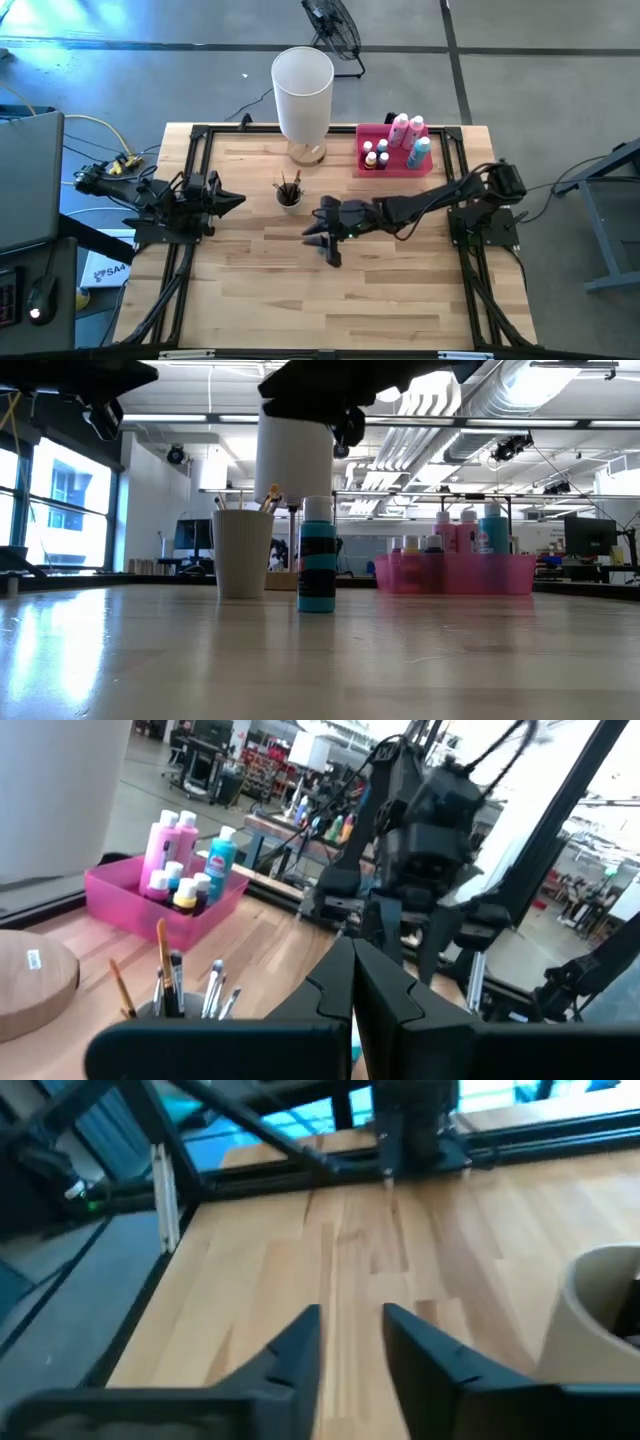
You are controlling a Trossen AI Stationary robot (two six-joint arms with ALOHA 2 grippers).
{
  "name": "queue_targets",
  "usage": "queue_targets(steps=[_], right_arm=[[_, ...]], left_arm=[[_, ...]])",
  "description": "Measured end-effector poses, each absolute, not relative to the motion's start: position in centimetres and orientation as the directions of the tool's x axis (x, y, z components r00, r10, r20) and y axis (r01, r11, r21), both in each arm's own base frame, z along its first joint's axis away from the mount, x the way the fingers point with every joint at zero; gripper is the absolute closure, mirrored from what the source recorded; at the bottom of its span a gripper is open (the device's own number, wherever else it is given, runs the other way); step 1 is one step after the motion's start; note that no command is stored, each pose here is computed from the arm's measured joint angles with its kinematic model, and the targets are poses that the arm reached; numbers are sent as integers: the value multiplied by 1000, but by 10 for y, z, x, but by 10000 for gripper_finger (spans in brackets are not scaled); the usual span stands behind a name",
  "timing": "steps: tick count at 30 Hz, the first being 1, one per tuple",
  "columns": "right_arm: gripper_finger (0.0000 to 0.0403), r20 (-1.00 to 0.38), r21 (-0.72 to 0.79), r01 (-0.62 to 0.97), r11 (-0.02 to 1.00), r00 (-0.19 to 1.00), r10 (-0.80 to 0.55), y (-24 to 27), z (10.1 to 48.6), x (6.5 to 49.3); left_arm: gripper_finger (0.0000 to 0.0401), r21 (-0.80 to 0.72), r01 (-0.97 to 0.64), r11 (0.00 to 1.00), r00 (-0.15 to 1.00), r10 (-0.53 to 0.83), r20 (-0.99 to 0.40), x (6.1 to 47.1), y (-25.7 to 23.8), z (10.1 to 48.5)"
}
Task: Pick & Place Paint Supplies
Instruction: Put the small blue paint bottle into the pink bin
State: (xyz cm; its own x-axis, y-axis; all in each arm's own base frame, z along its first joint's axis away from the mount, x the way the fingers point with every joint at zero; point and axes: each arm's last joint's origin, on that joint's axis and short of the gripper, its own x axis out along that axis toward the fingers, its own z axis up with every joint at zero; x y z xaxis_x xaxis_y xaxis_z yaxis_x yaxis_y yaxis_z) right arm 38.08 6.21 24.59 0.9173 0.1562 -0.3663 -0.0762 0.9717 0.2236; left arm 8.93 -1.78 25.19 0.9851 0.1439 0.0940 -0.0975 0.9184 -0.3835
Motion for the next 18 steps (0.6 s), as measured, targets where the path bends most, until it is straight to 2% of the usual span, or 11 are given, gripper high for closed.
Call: queue_targets(steps=[6, 10, 14, 18], right_arm=[[215, -480, 246, -41, 968, 863, 158, 67, 227, 380], [163, -577, 258, 15, 966, 804, 142, 64, 217, 374], [136, -625, 216, -5, 976, 768, 142, 64, 210, 372], [132, -643, 182, -9, 983, 756, 126, 62, 205, 373]], left_arm=[[401, -390, -94, 916, 983, 147, 108, 89, -18, 253], [401, -390, -95, 916, 983, 147, 106, 89, -18, 253], [401, -389, -96, 916, 984, 147, 104, 89, -18, 253], [401, -388, -97, 917, 984, 147, 102, 89, -18, 253]])
